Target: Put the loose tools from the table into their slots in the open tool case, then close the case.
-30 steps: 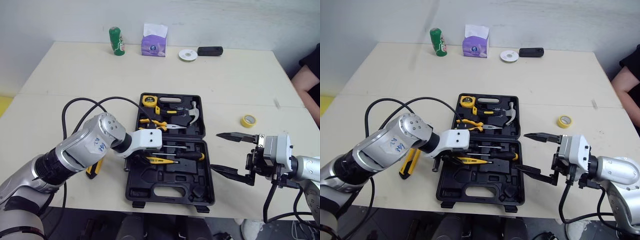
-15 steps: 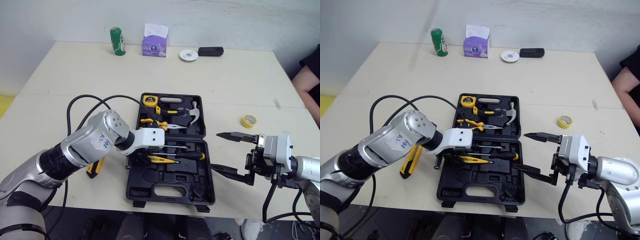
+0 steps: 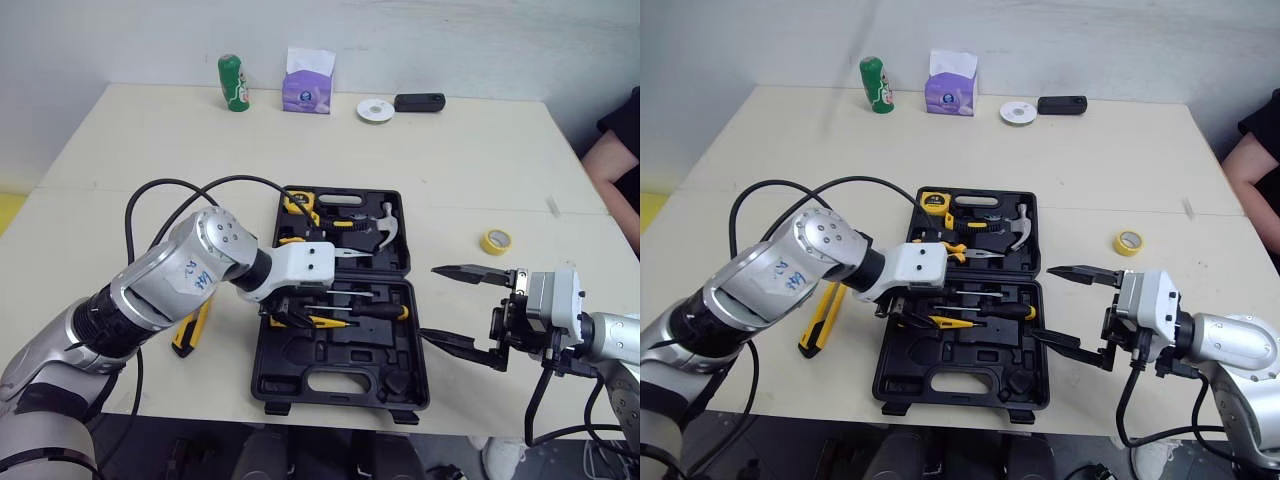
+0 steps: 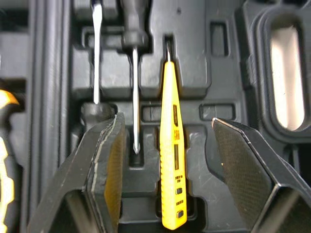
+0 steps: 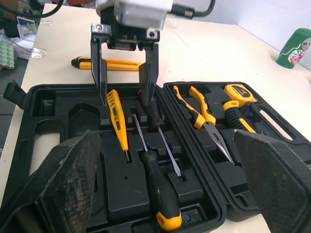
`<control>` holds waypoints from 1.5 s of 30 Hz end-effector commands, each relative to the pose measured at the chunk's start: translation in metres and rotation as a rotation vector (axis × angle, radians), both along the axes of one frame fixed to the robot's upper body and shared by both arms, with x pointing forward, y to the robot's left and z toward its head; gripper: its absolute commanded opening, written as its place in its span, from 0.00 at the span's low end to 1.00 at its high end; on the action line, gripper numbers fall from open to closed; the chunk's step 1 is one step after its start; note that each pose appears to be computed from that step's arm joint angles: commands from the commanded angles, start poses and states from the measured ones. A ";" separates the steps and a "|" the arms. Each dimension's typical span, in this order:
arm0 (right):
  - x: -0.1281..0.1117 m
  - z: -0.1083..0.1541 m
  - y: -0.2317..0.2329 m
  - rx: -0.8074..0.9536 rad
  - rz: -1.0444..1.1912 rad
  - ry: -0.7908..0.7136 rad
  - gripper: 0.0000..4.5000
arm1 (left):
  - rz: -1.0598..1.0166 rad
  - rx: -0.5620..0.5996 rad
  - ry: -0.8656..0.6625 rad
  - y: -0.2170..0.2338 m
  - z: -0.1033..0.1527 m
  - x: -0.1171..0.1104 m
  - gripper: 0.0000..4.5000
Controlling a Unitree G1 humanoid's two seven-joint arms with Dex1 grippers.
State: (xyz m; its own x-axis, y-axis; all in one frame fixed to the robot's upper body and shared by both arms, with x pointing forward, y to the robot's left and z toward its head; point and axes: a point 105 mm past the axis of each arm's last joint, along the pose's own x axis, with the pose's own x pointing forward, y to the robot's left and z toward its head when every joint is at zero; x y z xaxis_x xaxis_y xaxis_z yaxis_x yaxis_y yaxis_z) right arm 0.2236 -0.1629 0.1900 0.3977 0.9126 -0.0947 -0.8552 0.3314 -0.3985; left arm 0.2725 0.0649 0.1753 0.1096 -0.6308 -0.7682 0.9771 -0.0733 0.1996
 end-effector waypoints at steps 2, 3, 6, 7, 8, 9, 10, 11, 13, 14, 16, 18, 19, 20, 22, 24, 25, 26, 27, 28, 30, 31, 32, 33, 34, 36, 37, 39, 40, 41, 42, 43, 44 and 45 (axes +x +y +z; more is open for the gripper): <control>-0.003 0.004 0.002 -0.003 0.015 -0.032 1.00 | -0.106 -0.156 -0.002 -0.003 0.018 -0.011 0.68; -0.003 0.004 0.000 -0.004 0.009 -0.032 1.00 | -0.124 -0.199 -0.007 0.000 0.020 -0.012 0.68; -0.002 0.003 -0.003 -0.007 -0.004 -0.032 1.00 | -0.153 -0.331 0.004 0.011 0.028 -0.012 0.68; -0.002 0.003 -0.004 -0.007 -0.008 -0.033 1.00 | -0.149 -0.363 0.001 0.014 0.029 -0.010 0.68; -0.001 0.003 -0.005 -0.006 -0.012 -0.034 1.00 | -0.145 -0.389 -0.012 0.019 0.030 -0.007 0.68; -0.001 0.003 -0.005 -0.006 -0.014 -0.034 1.00 | -0.143 -0.408 -0.034 0.023 0.030 -0.004 0.56; -0.001 0.002 -0.007 -0.006 -0.018 -0.034 1.00 | -0.152 -0.456 -0.055 0.025 0.032 -0.002 0.50; 0.000 0.001 -0.007 -0.006 -0.021 -0.034 1.00 | -0.159 -0.489 -0.070 0.027 0.034 -0.001 0.40; 0.000 0.001 -0.009 -0.005 -0.026 -0.033 1.00 | -0.178 -0.541 -0.097 0.029 0.034 0.000 0.19; 0.001 0.000 -0.009 -0.005 -0.029 -0.032 1.00 | -0.186 -0.554 -0.108 0.031 0.033 0.001 0.09; 0.001 -0.002 -0.011 -0.003 -0.035 -0.030 1.00 | -0.162 -0.543 -0.109 0.042 0.014 0.006 0.00; 0.001 -0.003 -0.012 -0.002 -0.037 -0.027 1.00 | -0.186 -0.504 -0.129 0.048 -0.006 0.007 0.00; 0.001 -0.004 -0.012 -0.002 -0.036 -0.025 1.00 | -0.196 -0.495 -0.136 0.049 -0.012 0.006 0.00; 0.001 -0.005 -0.013 -0.003 -0.035 -0.023 1.00 | -0.202 -0.491 -0.138 0.048 -0.018 0.006 0.00; 0.002 -0.006 -0.014 -0.005 -0.036 -0.022 1.00 | -0.194 -0.484 -0.134 0.046 -0.026 0.007 0.00; 0.002 -0.006 -0.015 -0.006 -0.037 -0.022 1.00 | -0.176 -0.459 -0.109 0.045 -0.034 0.007 0.00; 0.002 -0.006 -0.015 -0.006 -0.038 -0.022 1.00 | -0.158 -0.449 -0.083 0.043 -0.039 0.007 0.00; 0.002 -0.007 -0.015 -0.006 -0.038 -0.021 1.00 | -0.157 -0.448 -0.064 0.040 -0.041 0.006 0.00; 0.002 -0.007 -0.015 -0.006 -0.038 -0.020 1.00 | -0.159 -0.449 -0.052 0.037 -0.043 0.005 0.00; 0.002 -0.008 -0.015 -0.006 -0.038 -0.019 1.00 | -0.156 -0.449 -0.052 0.035 -0.043 0.005 0.00; 0.001 -0.009 -0.015 -0.005 -0.038 -0.017 1.00 | -0.153 -0.448 -0.053 0.032 -0.044 0.006 0.00; 0.001 -0.009 -0.015 -0.004 -0.040 -0.016 1.00 | -0.149 -0.449 -0.053 0.031 -0.045 0.006 0.00; 0.001 -0.009 -0.015 -0.004 -0.041 -0.016 1.00 | -0.147 -0.450 -0.051 0.031 -0.046 0.006 0.00; 0.001 -0.010 -0.015 -0.004 -0.042 -0.016 1.00 | -0.144 -0.447 -0.052 0.031 -0.046 0.006 0.00; 0.001 -0.010 -0.015 -0.004 -0.043 -0.016 1.00 | -0.142 -0.445 -0.052 0.031 -0.047 0.006 0.00; 0.001 -0.010 -0.015 -0.004 -0.044 -0.016 1.00 | -0.137 -0.434 -0.054 0.031 -0.049 0.008 0.00; 0.000 -0.010 -0.015 -0.004 -0.044 -0.016 1.00 | -0.133 -0.426 -0.054 0.033 -0.052 0.009 0.00; 0.000 -0.011 -0.014 -0.005 -0.043 -0.017 1.00 | -0.131 -0.412 -0.052 0.034 -0.056 0.010 0.00; 0.000 -0.011 -0.014 -0.005 -0.043 -0.018 1.00 | -0.139 -0.407 -0.052 0.034 -0.056 0.010 0.00; 0.000 -0.011 -0.014 -0.004 -0.044 -0.018 1.00 | -0.145 -0.404 -0.052 0.034 -0.057 0.009 0.00; -0.001 -0.011 -0.014 -0.005 -0.044 -0.018 1.00 | -0.148 -0.401 -0.049 0.033 -0.057 0.009 0.00; -0.001 -0.010 -0.014 -0.005 -0.044 -0.018 1.00 | -0.148 -0.398 -0.048 0.032 -0.057 0.009 0.00; -0.001 -0.010 -0.014 -0.005 -0.044 -0.018 1.00 | -0.141 -0.389 -0.047 0.032 -0.058 0.009 0.00; -0.001 -0.011 -0.014 -0.006 -0.044 -0.018 1.00 | -0.130 -0.379 -0.047 0.033 -0.060 0.011 0.00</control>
State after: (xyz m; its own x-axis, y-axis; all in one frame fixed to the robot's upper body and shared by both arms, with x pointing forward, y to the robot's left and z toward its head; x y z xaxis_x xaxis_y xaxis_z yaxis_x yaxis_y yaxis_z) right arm 0.2257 -0.1777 0.1731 0.4373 0.8928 -0.1082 -0.8463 0.3678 -0.3854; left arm 0.2827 0.0993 0.1177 0.0354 -0.8934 -0.4478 0.9561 -0.1001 0.2753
